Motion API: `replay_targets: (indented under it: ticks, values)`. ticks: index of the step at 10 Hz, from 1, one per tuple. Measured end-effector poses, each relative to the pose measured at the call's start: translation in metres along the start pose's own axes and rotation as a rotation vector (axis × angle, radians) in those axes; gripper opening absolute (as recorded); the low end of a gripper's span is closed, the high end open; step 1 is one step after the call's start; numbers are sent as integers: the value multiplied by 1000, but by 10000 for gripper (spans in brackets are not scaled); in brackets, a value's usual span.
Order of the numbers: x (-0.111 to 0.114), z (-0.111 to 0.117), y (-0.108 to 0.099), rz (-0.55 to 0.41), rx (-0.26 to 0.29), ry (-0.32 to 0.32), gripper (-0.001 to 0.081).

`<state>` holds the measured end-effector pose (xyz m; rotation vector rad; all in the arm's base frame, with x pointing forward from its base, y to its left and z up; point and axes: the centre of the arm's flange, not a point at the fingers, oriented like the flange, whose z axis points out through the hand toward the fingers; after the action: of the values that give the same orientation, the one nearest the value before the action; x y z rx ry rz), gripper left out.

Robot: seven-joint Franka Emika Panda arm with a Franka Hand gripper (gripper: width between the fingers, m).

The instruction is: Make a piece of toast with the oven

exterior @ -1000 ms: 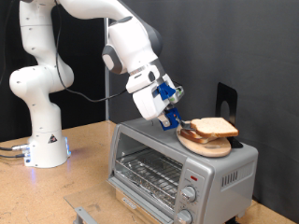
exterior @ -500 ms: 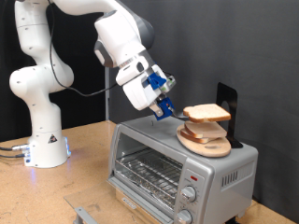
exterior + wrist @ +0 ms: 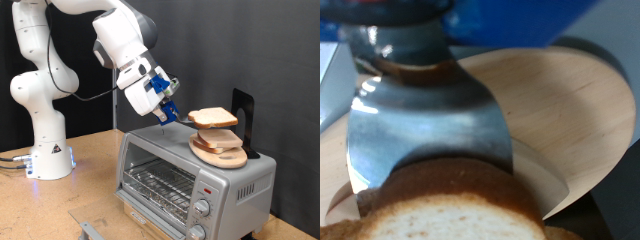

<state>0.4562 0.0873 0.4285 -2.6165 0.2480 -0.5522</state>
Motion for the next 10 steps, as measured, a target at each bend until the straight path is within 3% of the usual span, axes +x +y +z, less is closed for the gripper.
replay_targets:
  ticks: [3,6,10]
  values:
    - [-14,-3,30,-36,13,-18,430]
    - [-27,-24,71,-55,52,-37,430]
    - [-44,-55,120,-27,67,29,430]
